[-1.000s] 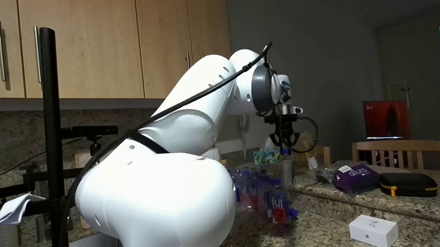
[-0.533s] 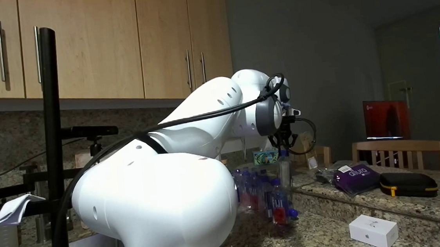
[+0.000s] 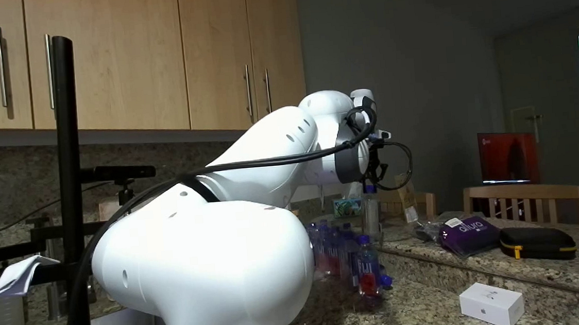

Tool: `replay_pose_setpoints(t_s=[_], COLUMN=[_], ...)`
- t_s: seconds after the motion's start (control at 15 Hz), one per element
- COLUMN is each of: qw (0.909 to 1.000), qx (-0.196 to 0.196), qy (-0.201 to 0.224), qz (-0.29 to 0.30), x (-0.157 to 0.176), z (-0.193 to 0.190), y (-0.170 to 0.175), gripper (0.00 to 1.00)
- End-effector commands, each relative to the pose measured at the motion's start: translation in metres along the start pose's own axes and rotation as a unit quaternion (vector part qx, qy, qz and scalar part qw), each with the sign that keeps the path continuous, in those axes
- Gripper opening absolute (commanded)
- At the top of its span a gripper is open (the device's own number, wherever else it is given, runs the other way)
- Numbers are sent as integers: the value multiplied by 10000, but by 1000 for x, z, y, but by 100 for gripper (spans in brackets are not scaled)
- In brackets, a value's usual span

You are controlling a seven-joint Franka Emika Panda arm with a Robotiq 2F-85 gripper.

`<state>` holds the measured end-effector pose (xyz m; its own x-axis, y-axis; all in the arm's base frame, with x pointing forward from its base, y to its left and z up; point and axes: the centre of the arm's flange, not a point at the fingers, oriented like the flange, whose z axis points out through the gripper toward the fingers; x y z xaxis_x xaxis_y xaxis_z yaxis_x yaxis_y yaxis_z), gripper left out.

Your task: Pick up the bottle from the bottom deck of the countertop and put it on the top deck of the countertop.

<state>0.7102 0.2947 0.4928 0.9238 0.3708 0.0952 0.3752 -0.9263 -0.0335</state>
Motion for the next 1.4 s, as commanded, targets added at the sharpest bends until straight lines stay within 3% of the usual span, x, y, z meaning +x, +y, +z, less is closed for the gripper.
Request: replay_pose_setpoints(t_s=[0.0,0.2,0.27,0.73,0.93,1.0,1.07,1.33], qw=[9965,9841,9836,9917,9912,9910,9908,9915], qx=[-140,-231,-252,-483,-574,-600,-615,-689], qy=[810,1747,1777,1167,1156,1162,1162,1023], qz=[144,206,182,236,279,303,332,422], x=[77,100,107,115,115,115,115,114], z=[-18,-13,-11,21,22,23,23,33], y=[3,6,7,19,21,22,22,27], gripper=[14,14,14,13,13,59,60,84])
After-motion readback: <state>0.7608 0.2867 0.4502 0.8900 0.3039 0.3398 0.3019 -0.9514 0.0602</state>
